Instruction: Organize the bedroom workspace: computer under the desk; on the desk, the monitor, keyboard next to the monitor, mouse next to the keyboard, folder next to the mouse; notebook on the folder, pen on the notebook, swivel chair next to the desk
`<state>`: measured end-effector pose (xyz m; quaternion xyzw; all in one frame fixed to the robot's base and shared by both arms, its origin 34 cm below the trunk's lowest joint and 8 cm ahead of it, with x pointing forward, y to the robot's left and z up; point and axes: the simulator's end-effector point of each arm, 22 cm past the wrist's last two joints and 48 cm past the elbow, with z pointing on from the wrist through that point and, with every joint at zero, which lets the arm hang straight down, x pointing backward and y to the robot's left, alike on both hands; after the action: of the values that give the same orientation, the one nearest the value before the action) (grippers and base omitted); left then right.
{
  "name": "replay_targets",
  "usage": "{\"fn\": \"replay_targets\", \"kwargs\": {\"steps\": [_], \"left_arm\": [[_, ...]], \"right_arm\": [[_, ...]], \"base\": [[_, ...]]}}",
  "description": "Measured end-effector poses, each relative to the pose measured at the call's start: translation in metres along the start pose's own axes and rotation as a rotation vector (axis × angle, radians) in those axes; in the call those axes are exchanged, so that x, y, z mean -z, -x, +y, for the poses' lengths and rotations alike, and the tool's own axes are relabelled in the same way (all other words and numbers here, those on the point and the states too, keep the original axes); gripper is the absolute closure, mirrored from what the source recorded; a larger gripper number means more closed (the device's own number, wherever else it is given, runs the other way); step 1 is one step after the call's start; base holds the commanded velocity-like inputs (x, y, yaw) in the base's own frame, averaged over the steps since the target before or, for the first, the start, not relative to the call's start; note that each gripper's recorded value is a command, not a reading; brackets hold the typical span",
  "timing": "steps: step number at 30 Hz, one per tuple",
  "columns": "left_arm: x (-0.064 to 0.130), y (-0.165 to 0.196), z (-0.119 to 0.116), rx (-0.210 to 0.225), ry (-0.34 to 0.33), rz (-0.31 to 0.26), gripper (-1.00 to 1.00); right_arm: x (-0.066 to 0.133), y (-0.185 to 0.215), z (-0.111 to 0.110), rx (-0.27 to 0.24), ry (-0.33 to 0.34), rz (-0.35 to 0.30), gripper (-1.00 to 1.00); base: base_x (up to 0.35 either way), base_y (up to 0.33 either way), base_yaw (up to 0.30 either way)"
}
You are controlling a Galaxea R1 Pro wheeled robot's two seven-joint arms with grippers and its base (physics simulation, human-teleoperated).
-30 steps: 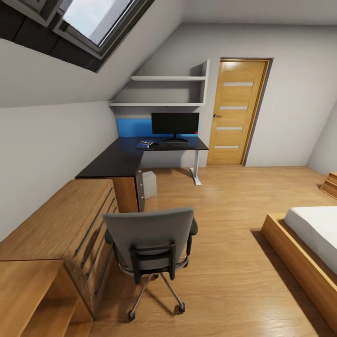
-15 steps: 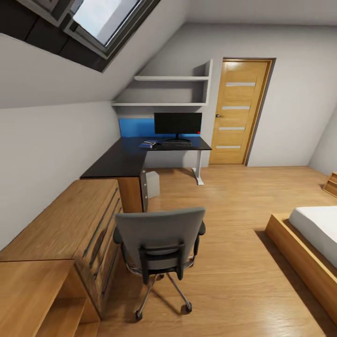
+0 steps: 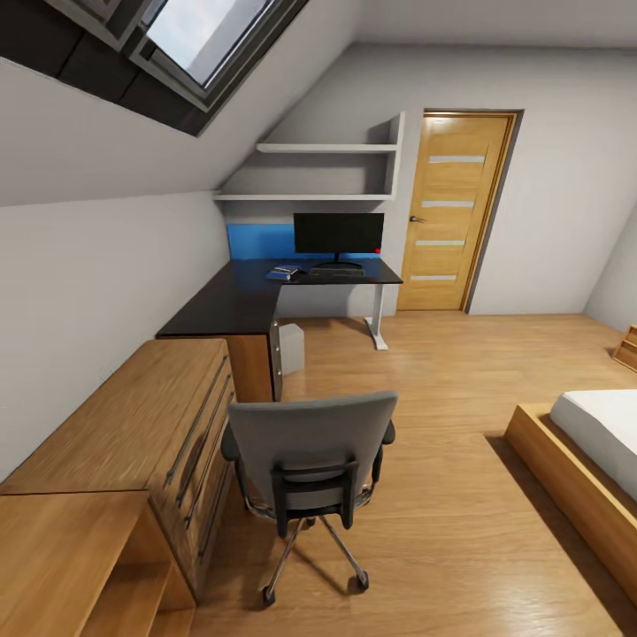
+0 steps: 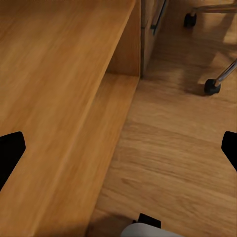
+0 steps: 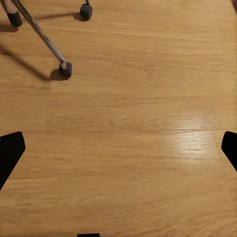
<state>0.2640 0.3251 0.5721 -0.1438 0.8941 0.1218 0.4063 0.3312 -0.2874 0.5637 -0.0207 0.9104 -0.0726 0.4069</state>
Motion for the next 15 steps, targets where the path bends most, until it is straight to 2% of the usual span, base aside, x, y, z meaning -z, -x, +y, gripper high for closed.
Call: {"fn": "replay_targets", "kwargs": {"steps": [13,15], "left_arm": [[-0.007,-0.01,-0.006,0.002,-0.007,0.001,-1.0],[-0.007,-0.014,-0.014,0.015,-0.011,0.006,-1.0]], "right_arm": [[-0.008,-0.008,0.002,0.004,0.005,-0.002,-1.0],[-0.011,-0.011,0.002,0.005,0.004,-0.001,-1.0]], "base": [[0.0,0.001,-0.026],[0.0,0.0,0.0]]}}
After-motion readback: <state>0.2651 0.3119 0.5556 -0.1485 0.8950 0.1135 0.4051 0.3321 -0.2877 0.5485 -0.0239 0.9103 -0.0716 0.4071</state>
